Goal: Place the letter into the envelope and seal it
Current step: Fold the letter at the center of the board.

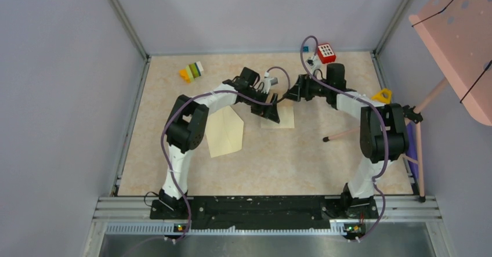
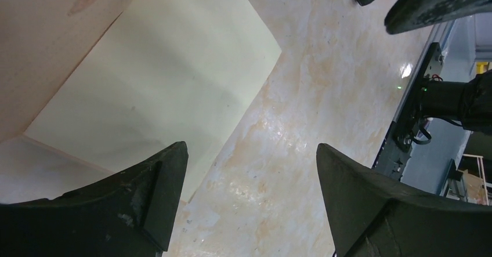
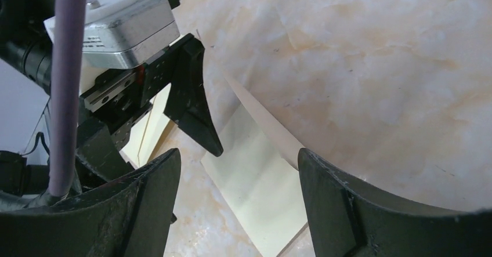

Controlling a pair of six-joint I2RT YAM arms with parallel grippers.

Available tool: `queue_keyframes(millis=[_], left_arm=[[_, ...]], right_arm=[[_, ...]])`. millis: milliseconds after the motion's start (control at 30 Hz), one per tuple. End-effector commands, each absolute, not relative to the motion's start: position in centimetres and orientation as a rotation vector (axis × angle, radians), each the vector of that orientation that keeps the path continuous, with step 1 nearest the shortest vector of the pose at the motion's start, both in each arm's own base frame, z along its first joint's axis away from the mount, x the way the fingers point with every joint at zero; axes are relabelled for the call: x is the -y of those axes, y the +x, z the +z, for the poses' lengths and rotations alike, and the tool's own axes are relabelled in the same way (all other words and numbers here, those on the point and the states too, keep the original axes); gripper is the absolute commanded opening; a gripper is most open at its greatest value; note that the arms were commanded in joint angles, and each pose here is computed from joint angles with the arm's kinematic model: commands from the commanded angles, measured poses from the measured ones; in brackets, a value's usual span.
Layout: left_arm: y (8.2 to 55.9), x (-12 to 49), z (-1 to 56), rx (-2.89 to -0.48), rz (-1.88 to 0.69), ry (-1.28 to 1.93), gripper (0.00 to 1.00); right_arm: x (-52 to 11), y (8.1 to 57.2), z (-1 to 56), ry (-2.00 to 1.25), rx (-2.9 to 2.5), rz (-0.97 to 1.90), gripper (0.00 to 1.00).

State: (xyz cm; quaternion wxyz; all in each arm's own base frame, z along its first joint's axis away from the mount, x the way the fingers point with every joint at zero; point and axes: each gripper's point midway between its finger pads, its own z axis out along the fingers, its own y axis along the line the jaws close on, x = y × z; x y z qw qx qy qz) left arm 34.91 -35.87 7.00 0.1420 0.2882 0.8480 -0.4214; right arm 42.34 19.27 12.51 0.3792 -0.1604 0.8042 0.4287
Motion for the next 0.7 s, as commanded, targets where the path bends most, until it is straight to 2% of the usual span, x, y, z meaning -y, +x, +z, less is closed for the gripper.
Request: queue_keyframes(millis=[0,367,533,667], left_arm=[[35.0,36.3,12.2,-2.278,-1.313,0.906,0.86],[29.9,34.3,20.5,-1.995,-1.551,1.141,0.87],[33.3,32.0,25.0,-1.929,-1.469,1.028,0.87],[36.5,31.2,24.8,-1.959,-1.39,0.932,0.87]], right_arm=[[-19.5,40.8,15.3,-0.544,-1.971,1.102,0.73],[-19.7,39.0,14.5,-0.599,-1.974,1.156,0.71],[-20.2,38.0,15.0,-0.636,-1.959,1.203,0.7],[-20.4,37.0,14.8,-0.68,-1.96,1.212,0.7]])
